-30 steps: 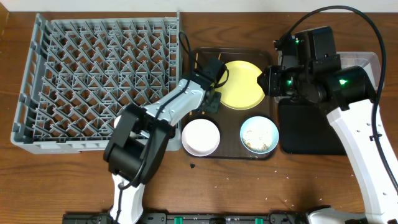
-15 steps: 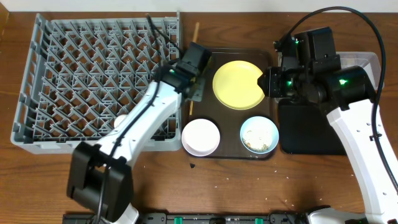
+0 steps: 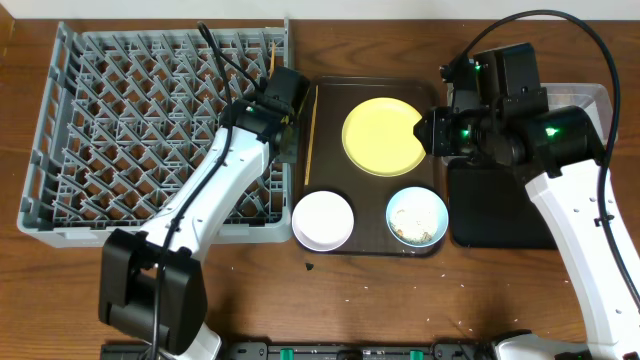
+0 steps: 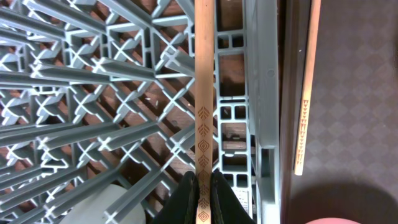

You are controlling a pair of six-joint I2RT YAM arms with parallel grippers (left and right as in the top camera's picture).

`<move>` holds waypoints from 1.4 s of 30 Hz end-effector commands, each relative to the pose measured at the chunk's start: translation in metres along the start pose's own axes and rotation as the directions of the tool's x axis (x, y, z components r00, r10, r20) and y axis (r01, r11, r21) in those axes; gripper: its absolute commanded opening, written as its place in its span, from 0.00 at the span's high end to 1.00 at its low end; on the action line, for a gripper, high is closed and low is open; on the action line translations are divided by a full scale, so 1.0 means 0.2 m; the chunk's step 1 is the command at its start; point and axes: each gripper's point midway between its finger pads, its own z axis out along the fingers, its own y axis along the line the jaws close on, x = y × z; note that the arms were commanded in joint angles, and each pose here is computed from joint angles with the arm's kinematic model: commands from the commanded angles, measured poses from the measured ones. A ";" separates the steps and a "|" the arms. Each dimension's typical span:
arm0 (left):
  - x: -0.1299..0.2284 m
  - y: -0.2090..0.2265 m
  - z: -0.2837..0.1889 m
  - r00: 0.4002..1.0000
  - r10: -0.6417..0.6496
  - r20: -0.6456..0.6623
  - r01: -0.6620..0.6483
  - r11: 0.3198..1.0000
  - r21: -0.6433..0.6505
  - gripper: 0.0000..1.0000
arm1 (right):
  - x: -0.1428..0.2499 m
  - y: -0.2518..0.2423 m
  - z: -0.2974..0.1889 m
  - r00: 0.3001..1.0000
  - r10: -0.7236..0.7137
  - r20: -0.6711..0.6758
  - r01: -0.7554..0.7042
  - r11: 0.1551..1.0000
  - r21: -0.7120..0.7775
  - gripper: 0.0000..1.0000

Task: Sort waste into correct bins and load items into the dishwasher
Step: 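Move the left gripper back to the second chopstick on the tray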

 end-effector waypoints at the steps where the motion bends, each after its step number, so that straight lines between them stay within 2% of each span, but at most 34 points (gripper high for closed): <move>1: 0.07 -0.04 0.09 0.998 -0.003 -0.066 0.005 1.000 0.029 0.92 | -0.01 -0.01 0.00 1.000 -0.007 0.008 0.007 1.000 0.007 0.67; 4: 0.09 -0.06 0.12 0.996 0.003 -0.091 0.002 0.999 0.046 0.92 | -0.01 -0.01 0.00 1.000 -0.007 0.008 0.006 1.000 0.006 0.67; 7: 0.09 -0.06 0.13 0.995 0.000 -0.099 0.004 0.999 0.041 0.83 | -0.01 -0.01 0.00 1.000 -0.006 0.007 0.006 1.000 0.007 0.67; 15: 0.07 -0.05 0.11 0.996 -0.006 -0.086 0.010 0.999 0.046 0.83 | -0.01 -0.01 0.00 1.000 -0.007 0.008 0.007 1.000 0.006 0.66; 20: -0.10 -0.06 -0.11 0.999 -0.027 0.027 0.024 0.996 0.085 0.83 | -0.01 -0.01 0.00 1.000 -0.007 0.008 0.007 1.000 0.007 0.66; 25: -0.21 -0.19 -0.28 0.988 -0.008 0.154 -0.017 0.987 0.161 0.83 | -0.01 -0.01 0.00 1.000 -0.007 0.008 0.007 1.000 0.007 0.66; 26: -0.20 -0.23 -0.28 0.987 0.010 0.159 -0.037 0.985 0.166 0.83 | -0.01 -0.01 0.00 1.000 -0.007 0.008 0.007 1.000 0.007 0.66; 28: -0.18 -0.30 -0.23 0.984 0.075 0.162 -0.102 0.981 0.165 0.75 | -0.01 -0.01 0.00 1.000 -0.007 0.008 0.007 1.000 0.007 0.66; 31: -0.14 -0.38 -0.09 0.978 0.161 0.135 -0.180 0.973 0.144 0.71 | -0.01 -0.01 0.00 1.000 -0.007 0.008 0.006 1.000 0.007 0.65; 42: -0.10 -0.43 0.35 0.984 0.174 0.034 -0.176 0.980 0.090 0.69 | -0.01 -0.01 0.00 1.000 -0.005 0.004 0.005 1.000 0.007 0.65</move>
